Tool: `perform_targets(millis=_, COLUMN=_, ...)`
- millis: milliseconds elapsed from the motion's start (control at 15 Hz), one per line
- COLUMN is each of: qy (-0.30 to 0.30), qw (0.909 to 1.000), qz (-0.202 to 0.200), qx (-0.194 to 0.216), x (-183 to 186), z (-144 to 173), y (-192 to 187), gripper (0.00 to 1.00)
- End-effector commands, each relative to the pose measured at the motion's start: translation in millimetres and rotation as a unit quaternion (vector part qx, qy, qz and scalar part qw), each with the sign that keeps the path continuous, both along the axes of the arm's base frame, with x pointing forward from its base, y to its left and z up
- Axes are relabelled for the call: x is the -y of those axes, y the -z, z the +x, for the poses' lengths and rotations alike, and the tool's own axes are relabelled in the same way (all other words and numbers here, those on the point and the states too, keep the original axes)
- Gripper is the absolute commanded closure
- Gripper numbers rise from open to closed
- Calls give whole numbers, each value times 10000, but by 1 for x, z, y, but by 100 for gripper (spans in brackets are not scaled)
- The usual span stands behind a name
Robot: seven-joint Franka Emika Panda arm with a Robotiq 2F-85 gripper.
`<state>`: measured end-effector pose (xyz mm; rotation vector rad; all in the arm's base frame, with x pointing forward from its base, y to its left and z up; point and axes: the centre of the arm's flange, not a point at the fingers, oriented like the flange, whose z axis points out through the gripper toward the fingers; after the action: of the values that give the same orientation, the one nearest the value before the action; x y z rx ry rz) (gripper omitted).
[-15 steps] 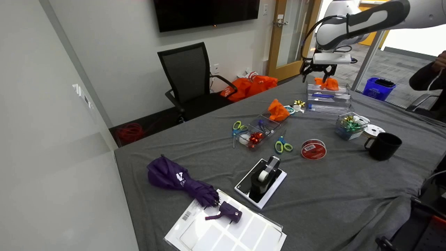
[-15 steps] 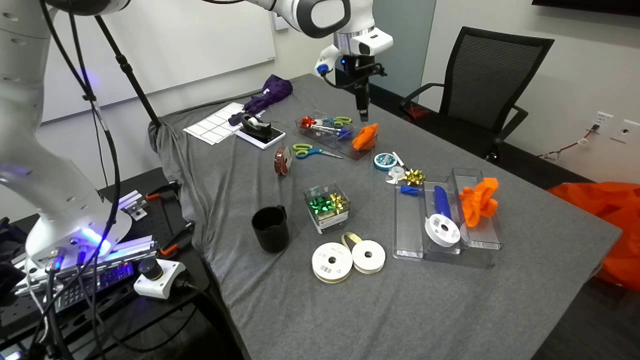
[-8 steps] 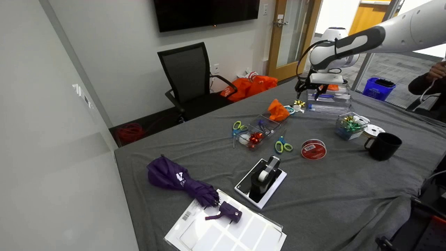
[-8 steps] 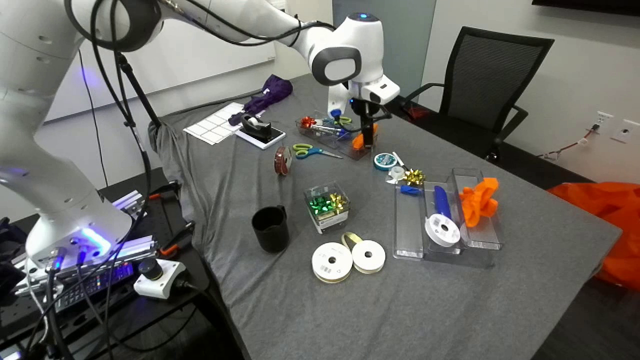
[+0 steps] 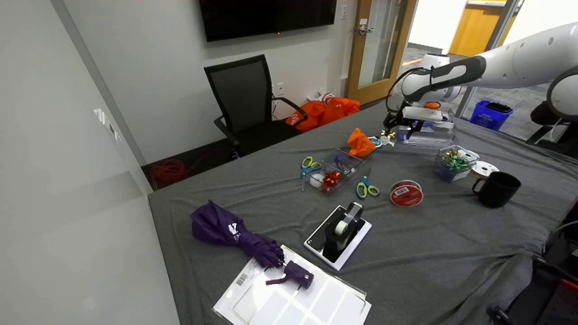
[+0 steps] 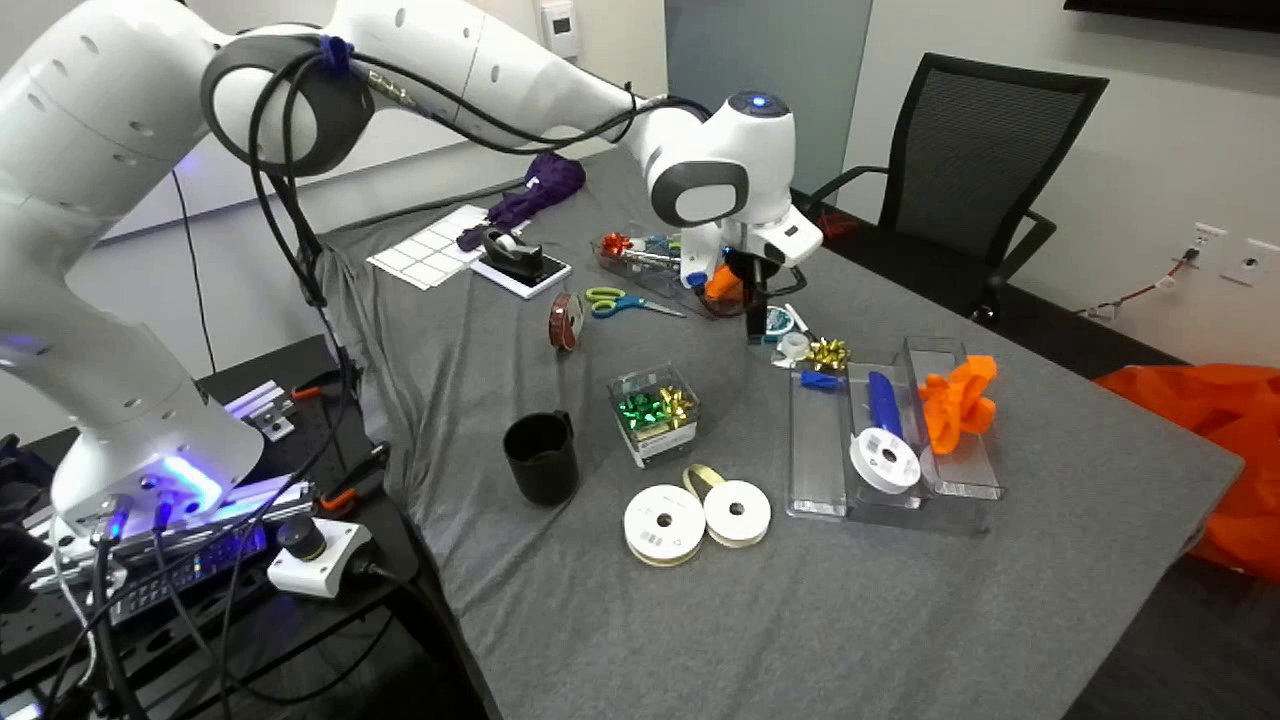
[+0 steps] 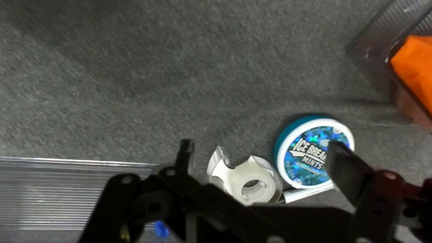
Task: Put the white object and red disc in the container at the back.
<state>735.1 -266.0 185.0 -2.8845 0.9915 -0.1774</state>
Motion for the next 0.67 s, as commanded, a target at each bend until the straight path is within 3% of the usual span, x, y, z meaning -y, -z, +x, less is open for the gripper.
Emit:
perform_targets(millis=0, qy=113, qw=9993, qz=-341, qx=-49, x=13, z=23, y=16, gripper=0)
perform_targets(millis=267, qy=311, qw=9975, qz=-615, qx=-147, x=16, z=30, y=30, gripper=0)
perform_targets(millis=600, qy=491, qw=9967, qz=-634, qx=-137, x=13, z=36, y=50, gripper=0)
